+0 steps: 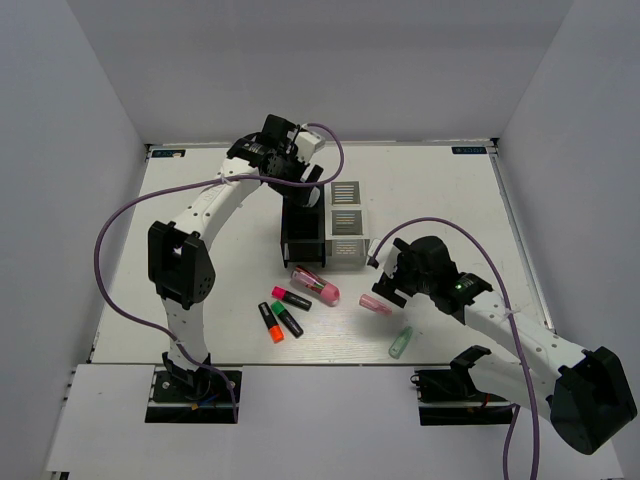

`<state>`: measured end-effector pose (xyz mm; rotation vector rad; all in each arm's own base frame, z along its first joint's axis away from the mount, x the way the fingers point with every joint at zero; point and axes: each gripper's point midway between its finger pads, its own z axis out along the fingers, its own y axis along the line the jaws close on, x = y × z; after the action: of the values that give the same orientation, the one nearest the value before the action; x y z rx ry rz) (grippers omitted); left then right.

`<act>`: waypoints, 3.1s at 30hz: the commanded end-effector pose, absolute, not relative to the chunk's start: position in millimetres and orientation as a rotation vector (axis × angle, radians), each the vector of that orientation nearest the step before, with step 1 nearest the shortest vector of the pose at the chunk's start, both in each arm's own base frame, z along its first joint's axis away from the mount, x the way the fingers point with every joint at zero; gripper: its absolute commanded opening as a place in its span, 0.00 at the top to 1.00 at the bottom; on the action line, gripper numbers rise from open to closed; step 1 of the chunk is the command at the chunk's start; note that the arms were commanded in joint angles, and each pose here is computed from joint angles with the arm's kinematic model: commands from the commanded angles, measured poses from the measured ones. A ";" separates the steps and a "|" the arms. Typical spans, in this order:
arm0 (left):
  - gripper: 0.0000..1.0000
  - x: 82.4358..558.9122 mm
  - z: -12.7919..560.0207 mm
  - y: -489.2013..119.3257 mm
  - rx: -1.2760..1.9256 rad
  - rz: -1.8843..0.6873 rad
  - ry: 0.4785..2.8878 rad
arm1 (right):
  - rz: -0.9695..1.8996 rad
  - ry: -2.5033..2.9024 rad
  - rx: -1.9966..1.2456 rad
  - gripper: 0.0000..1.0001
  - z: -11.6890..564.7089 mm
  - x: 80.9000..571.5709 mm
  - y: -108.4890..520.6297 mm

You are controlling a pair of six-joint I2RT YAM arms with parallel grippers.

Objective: Sort the stationery into containers
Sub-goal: Place the stationery in the storage box, then pick up the stationery from the storage box.

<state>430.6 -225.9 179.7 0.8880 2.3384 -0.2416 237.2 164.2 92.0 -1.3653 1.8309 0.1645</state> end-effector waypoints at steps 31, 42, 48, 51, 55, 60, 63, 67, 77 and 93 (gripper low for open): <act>0.30 426.3 228.4 -253.8 0.566 -0.355 2.284 | 0.180 1.798 -1.350 0.11 100.4 236.8 165.1; 0.64 415.3 228.7 -272.1 0.590 -0.435 2.302 | 0.177 1.791 -1.341 0.11 102.7 238.5 164.7; 0.65 411.3 232.3 -279.4 0.599 -0.459 2.296 | 0.175 1.794 -1.340 0.11 102.3 238.6 163.6; 0.66 410.4 236.2 -284.5 0.598 -0.483 2.288 | 0.176 1.793 -1.339 0.11 102.5 238.4 164.3; 0.66 408.2 242.0 -290.3 0.601 -0.506 2.280 | 0.172 1.792 -1.334 0.11 103.6 239.5 163.4; 0.28 418.0 245.6 -272.9 0.498 -0.404 2.264 | 0.173 1.791 -1.336 0.11 103.2 238.5 163.3; 0.25 424.6 250.3 -259.2 0.379 -0.395 2.247 | 0.170 1.783 -1.341 0.11 104.3 239.5 163.2; 0.10 432.4 255.8 -236.8 0.149 -0.354 2.255 | 0.177 1.794 -1.336 0.11 102.4 238.5 163.2; 0.14 436.2 239.4 -203.2 -0.364 -0.401 2.289 | 0.174 1.793 -1.338 0.11 102.9 238.9 162.8; 0.01 416.6 242.1 -233.1 -0.975 -0.499 2.178 | 0.179 1.792 -1.341 0.11 102.8 237.3 162.7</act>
<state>416.8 -236.1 216.9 -0.8243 2.3001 -0.4700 237.9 162.3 99.0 -1.3429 1.8127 0.1738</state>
